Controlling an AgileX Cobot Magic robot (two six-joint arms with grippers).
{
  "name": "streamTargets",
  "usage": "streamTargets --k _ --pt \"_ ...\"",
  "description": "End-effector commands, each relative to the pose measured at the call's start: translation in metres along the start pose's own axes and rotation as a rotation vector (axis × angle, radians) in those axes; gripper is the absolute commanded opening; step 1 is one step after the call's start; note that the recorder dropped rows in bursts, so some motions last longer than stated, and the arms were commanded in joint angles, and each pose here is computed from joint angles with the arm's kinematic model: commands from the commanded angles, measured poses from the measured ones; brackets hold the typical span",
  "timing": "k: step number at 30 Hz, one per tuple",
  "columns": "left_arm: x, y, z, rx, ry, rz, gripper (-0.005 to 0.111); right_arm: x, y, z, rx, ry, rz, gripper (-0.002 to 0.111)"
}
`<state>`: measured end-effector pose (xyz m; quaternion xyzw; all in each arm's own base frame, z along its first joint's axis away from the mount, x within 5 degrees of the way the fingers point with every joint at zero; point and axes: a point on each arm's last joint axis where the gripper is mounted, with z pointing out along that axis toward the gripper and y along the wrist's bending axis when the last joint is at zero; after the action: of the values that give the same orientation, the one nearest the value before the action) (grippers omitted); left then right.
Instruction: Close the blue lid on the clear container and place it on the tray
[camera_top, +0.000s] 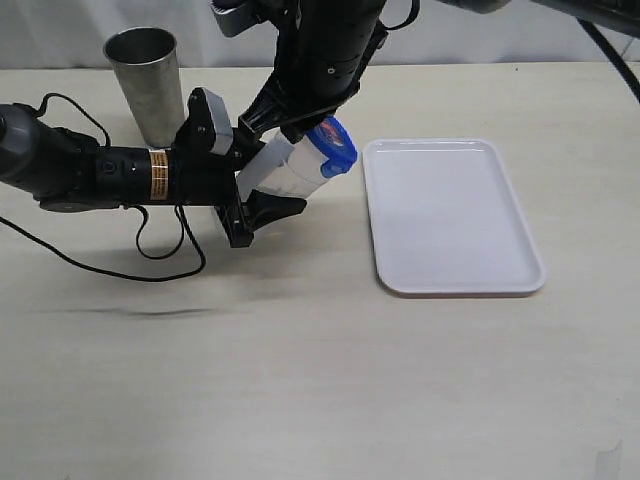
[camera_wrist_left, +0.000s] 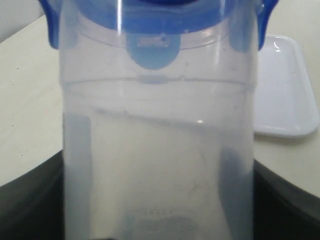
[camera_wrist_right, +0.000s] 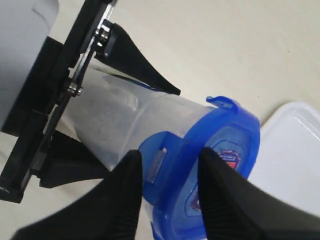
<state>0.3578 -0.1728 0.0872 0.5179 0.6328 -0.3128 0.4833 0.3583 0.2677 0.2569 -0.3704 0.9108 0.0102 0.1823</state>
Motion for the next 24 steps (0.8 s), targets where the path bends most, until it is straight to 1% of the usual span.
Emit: streamTargets --k 1,8,17,19,20,21,22,23,24 --pt "-0.019 -0.004 0.001 0.041 -0.135 0.045 0.0 0.005 0.021 0.019 -0.094 0.055 -0.048 0.03" --pt "-0.02 -0.003 0.001 0.025 -0.144 0.039 0.0 -0.005 0.028 -0.035 -0.184 -0.142 -0.087 0.03" --pt "-0.021 -0.003 0.001 0.031 -0.16 0.042 0.0 0.001 0.024 -0.085 -0.163 -0.243 -0.116 0.03" --pt "-0.023 -0.004 0.001 0.038 -0.176 0.042 0.0 0.009 0.019 -0.096 -0.123 -0.268 -0.121 0.026" --pt "-0.024 -0.005 0.0 0.045 -0.193 0.042 0.0 0.015 0.016 -0.102 -0.08 -0.299 -0.121 0.015" --pt "-0.025 -0.005 0.0 0.049 -0.203 0.043 0.0 0.018 0.014 -0.106 -0.061 -0.315 -0.116 0.008" --pt "-0.028 -0.006 0.0 0.06 -0.231 0.043 0.0 0.026 0.014 -0.109 -0.05 -0.353 -0.108 0.005" --pt "-0.028 -0.006 -0.001 0.062 -0.237 0.043 0.0 0.029 0.014 -0.11 -0.047 -0.368 -0.107 0.005" --pt "-0.028 -0.006 -0.001 0.058 -0.238 0.041 0.0 0.039 0.014 -0.109 -0.025 -0.397 -0.114 0.005"
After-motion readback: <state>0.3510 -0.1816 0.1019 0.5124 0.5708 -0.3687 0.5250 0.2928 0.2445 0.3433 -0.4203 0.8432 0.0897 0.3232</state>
